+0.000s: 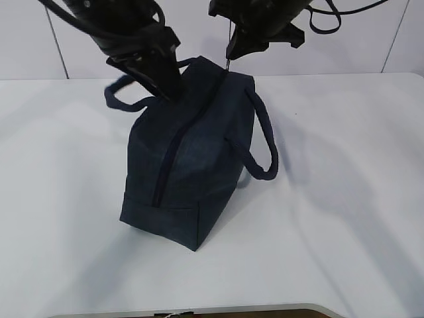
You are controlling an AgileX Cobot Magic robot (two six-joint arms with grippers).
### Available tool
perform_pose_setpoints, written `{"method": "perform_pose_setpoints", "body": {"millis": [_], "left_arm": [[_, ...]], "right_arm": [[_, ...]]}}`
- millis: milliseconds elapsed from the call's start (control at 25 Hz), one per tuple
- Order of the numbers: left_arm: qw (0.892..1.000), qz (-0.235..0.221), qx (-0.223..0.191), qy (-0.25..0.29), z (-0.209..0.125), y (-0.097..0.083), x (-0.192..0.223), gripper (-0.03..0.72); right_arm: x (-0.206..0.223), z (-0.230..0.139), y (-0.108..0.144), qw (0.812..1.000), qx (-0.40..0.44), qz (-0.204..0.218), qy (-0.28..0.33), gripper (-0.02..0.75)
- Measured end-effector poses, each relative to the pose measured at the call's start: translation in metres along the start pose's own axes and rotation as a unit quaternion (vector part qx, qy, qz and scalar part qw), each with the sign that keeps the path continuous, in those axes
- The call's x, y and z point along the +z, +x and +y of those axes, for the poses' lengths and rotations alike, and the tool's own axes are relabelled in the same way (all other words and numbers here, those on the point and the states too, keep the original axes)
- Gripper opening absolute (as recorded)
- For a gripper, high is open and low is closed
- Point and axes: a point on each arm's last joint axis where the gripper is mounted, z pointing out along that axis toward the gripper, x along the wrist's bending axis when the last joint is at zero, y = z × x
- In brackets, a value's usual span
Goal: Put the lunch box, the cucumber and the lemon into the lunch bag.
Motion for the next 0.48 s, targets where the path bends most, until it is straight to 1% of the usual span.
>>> {"method": "perform_pose_setpoints", "body": {"millis": [80,160,280,480], "left_arm": [[1.000,0.006,-0.013,-0.020,0.004,0.000,-0.003,0.352],[0.999,0.011,-0.022,-0.036,0.007,0.001,-0.003,0.410],[0.998,0.012,-0.028,-0.051,0.011,0.003,0.001,0.435],[0.997,0.017,-0.040,-0.067,0.017,0.012,0.019,0.439]], "right_arm": [[0.000,0.000,0.000,1.000,-0.006,0.000,0.003,0.005],[0.000,0.000,0.000,1.000,-0.010,-0.001,0.004,0.005],[0.000,-0.001,0.001,1.000,-0.015,0.002,0.004,0.005],[0.000,-0.001,0.001,1.000,-0.020,0.004,0.004,0.005]]}}
